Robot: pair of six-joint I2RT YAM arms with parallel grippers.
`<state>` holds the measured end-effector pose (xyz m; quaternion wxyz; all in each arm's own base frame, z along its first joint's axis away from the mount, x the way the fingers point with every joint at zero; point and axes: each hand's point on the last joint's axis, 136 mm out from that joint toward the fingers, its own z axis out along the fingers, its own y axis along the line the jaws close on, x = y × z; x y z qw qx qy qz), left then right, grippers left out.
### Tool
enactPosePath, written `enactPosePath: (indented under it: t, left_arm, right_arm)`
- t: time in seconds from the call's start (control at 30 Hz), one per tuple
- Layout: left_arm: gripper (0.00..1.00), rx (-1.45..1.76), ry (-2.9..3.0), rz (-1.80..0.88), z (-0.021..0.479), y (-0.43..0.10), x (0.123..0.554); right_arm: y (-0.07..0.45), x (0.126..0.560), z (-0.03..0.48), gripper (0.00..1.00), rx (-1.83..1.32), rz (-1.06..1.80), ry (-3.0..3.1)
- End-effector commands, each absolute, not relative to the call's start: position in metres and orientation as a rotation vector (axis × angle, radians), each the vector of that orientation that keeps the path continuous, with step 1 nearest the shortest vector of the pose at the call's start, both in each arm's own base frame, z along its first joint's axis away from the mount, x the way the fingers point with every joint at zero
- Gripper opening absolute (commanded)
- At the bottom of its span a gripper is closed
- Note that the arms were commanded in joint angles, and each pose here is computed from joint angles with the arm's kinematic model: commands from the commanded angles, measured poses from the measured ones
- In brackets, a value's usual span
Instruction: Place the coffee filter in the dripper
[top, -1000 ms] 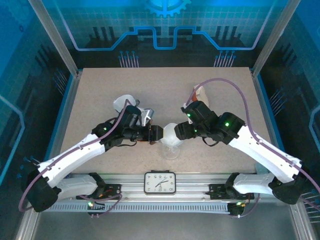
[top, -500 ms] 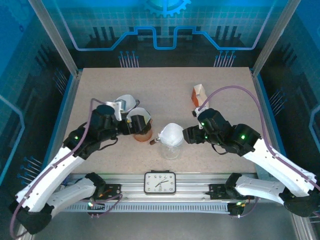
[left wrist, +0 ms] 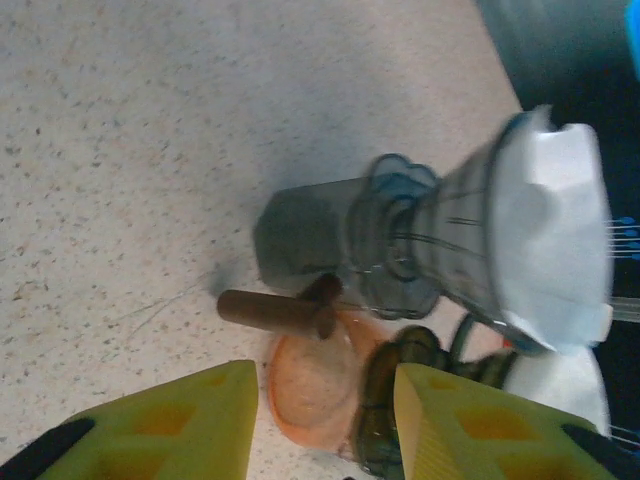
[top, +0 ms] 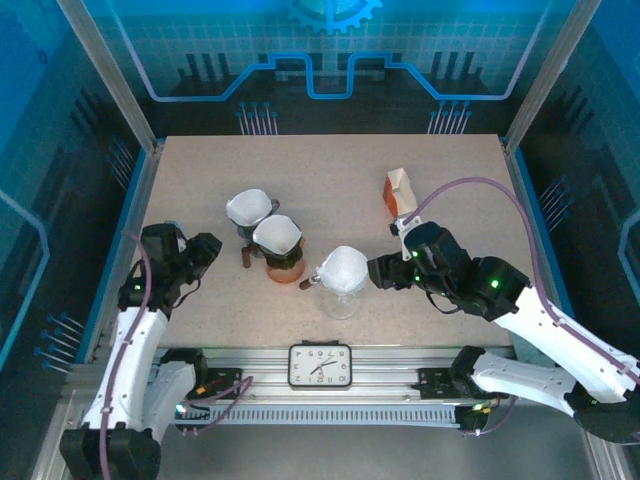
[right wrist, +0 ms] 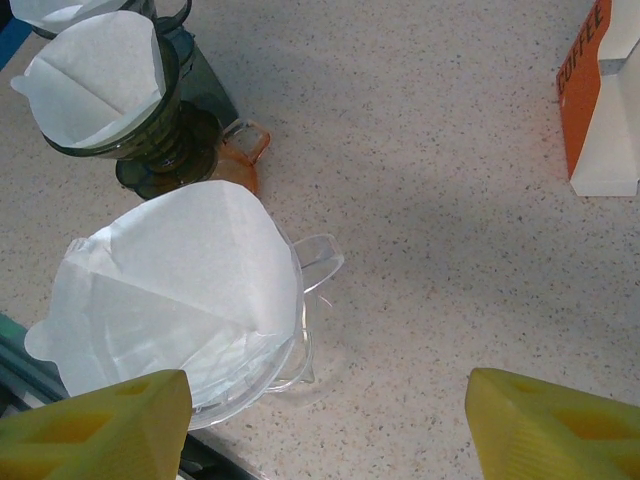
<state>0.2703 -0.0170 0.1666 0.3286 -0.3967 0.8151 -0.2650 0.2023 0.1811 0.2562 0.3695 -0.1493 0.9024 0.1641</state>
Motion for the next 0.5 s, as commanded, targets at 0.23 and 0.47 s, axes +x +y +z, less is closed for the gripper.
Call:
enactPosePath:
  t: [0.23,0.47]
  left_arm:
    - [0.09,-1.186,2.134,-0.845,0.105,-0.017,0.335]
    - [0.04,-1.227,2.192,-0.801,0.071,-0.013,0.351]
  right_arm:
    - [0.185,0.205,0.254,0.74,-0.400,0.445,2.292]
    - [0.180,0.205,0.255,0.75,-0.391,0.438,2.290]
